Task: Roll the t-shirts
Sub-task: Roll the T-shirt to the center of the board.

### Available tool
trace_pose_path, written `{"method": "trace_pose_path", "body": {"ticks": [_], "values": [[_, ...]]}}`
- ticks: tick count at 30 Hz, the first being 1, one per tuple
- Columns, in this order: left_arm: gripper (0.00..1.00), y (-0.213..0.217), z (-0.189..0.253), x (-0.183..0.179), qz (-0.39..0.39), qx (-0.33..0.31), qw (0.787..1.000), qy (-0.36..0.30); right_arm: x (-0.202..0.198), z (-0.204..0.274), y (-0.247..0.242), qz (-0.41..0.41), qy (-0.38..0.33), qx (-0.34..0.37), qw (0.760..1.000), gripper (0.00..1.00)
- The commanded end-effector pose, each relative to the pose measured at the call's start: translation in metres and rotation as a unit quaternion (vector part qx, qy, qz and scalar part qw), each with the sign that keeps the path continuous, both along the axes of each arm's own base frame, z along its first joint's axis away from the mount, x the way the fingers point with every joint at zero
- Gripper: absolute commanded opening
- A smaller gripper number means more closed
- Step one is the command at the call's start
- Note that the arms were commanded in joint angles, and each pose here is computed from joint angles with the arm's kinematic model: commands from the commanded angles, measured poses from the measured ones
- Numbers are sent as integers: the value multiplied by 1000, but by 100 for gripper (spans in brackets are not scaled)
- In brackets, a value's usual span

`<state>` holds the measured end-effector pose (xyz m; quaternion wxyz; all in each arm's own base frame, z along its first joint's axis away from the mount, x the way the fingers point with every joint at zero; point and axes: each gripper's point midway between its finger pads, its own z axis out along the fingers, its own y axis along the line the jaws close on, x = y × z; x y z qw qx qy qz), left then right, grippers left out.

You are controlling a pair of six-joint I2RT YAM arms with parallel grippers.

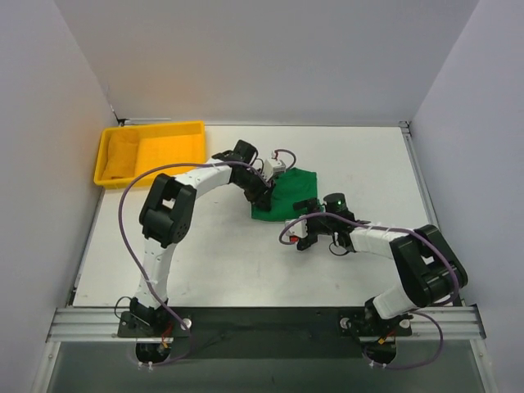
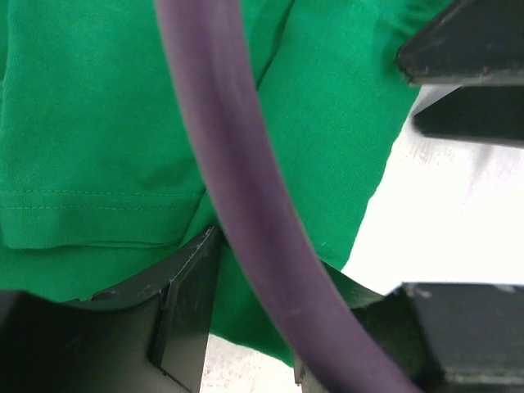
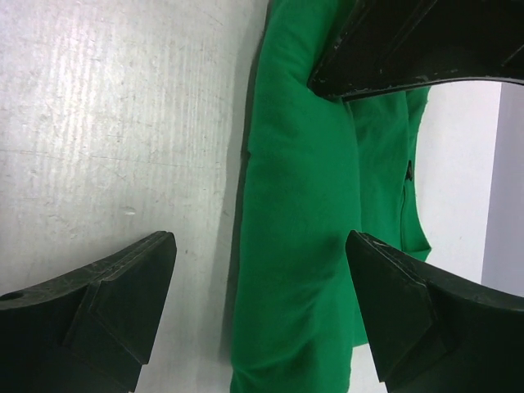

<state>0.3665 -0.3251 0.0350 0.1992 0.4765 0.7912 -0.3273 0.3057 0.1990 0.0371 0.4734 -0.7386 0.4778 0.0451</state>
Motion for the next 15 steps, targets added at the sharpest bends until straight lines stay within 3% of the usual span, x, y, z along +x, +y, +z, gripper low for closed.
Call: {"method": "trace_pose_path", "body": {"ticks": [1, 11, 15], "values": [[9, 13, -20, -7, 17, 17, 998, 65, 10, -6, 3, 18, -19, -17, 1000, 88], [8, 16, -23, -8, 17, 17, 996, 91, 35, -35, -13, -5, -59, -69, 996, 78], [8, 16, -23, -7, 19, 16, 995, 93, 34, -45, -18, 8, -70, -94, 993, 66]]}}
